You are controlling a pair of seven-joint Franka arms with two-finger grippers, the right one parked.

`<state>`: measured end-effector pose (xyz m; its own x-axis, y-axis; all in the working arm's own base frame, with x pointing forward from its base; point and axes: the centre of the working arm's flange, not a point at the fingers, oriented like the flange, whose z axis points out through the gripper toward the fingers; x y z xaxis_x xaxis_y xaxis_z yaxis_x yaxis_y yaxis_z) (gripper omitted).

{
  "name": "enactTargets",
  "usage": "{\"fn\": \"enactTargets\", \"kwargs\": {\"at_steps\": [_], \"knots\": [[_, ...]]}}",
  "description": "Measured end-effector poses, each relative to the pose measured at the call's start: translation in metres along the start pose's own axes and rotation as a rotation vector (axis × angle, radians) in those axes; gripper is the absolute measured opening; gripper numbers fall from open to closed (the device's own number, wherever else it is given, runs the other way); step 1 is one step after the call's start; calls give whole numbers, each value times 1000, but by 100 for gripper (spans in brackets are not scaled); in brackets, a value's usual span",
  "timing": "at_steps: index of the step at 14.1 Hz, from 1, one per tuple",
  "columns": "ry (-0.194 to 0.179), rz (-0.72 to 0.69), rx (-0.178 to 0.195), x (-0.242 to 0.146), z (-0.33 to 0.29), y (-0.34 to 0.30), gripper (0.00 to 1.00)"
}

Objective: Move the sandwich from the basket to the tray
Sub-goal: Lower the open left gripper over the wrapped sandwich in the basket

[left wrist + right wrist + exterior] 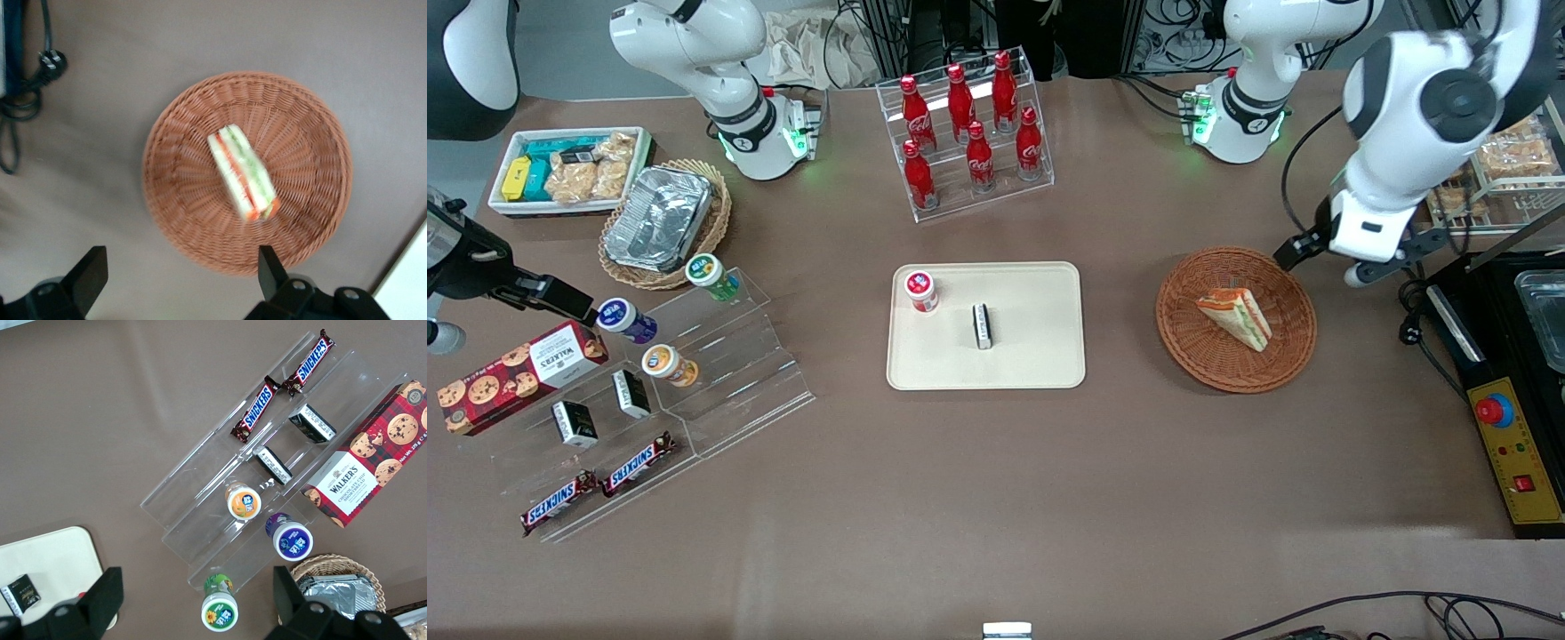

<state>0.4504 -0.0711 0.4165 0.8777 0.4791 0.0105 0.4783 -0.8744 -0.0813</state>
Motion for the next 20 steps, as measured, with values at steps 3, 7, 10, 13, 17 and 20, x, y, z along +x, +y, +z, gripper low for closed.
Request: {"fn": "enactTargets", "kwargs": {"at_steps": [3, 7, 10, 13, 17, 20], "knots": [[19, -122, -25, -17, 49, 6, 100], [21, -257, -57, -20, 83, 20, 100], [16, -299, -74, -24, 101, 35, 100], [16, -317, -85, -24, 110, 41, 100], [46, -289, -32, -32, 134, 44, 100], [58, -285, -12, -32, 149, 46, 97]]}}
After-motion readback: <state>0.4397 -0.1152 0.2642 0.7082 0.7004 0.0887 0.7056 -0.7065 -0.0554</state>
